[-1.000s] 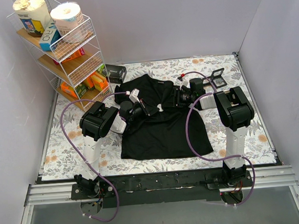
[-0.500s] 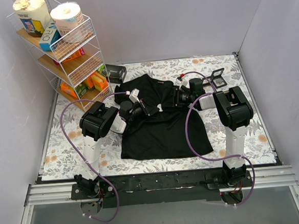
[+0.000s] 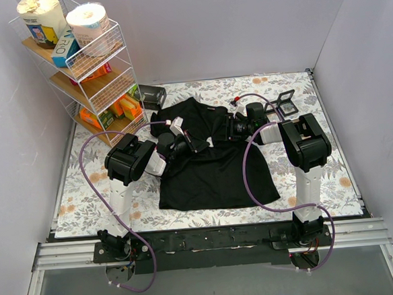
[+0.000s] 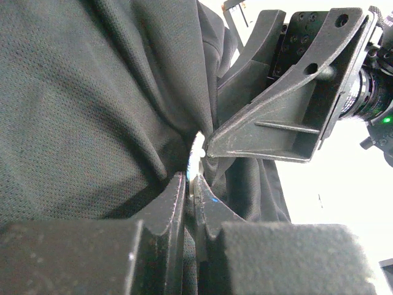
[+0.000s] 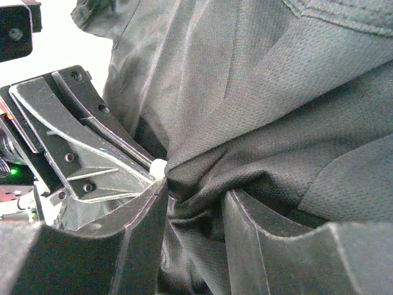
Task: Pin the brooch onto the clothing
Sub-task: Pin the brooch to the clothes.
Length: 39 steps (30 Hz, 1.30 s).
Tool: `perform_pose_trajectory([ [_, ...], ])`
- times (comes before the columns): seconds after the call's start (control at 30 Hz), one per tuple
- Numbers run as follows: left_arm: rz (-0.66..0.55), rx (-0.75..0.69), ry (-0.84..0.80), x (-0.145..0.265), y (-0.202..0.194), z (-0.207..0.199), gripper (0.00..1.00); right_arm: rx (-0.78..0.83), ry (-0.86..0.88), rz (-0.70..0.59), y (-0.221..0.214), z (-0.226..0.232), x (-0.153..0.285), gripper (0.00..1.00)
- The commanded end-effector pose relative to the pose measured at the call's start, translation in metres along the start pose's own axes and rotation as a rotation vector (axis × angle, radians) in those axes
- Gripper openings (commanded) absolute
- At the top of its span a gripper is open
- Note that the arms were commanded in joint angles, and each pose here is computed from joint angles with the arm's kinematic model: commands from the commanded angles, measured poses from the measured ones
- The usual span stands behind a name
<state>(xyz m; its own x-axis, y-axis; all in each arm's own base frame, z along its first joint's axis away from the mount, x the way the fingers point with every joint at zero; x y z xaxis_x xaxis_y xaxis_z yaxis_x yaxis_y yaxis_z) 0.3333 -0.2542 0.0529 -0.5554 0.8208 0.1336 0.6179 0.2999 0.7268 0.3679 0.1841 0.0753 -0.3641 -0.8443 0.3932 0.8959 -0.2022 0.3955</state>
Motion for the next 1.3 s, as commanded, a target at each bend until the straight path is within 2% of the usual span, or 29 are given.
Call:
perform_pose_trajectory([
  [0.0,-0.047,-0.052,-0.060,-0.004,0.020,-0.018,0.00,-0.019,-0.080,0.031,-0.011,-0.015,-0.009,0.47],
  [0.27,-0.051,-0.050,-0.062,-0.004,0.021,-0.019,0.00,-0.031,-0.086,0.039,-0.016,-0.017,-0.010,0.45],
  [0.53,-0.038,-0.022,-0.045,-0.004,0.019,-0.016,0.00,-0.033,-0.035,0.042,-0.018,-0.010,-0.006,0.53],
  [0.97,-0.045,0.053,-0.002,-0.005,0.016,-0.009,0.00,-0.072,-0.015,0.033,-0.020,-0.011,0.002,0.52],
  [1.27,-0.047,0.097,0.013,-0.001,0.013,-0.002,0.00,-0.086,-0.009,0.022,-0.019,-0.014,0.007,0.55],
])
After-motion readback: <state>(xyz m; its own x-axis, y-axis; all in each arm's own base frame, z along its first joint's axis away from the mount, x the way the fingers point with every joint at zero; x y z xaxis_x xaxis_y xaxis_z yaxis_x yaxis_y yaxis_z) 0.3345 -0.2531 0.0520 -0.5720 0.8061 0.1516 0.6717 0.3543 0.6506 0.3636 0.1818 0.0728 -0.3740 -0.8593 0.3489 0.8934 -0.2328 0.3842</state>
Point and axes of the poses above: each gripper's point midway between its finger pads, its own x axis back along the fingers, its own z axis along the line the jaws close on, y = z × x, the point moved 10 cm from there along x, back along the fingers, and after that the axes turned 13 degrees about -x, right-handed, at the moved point
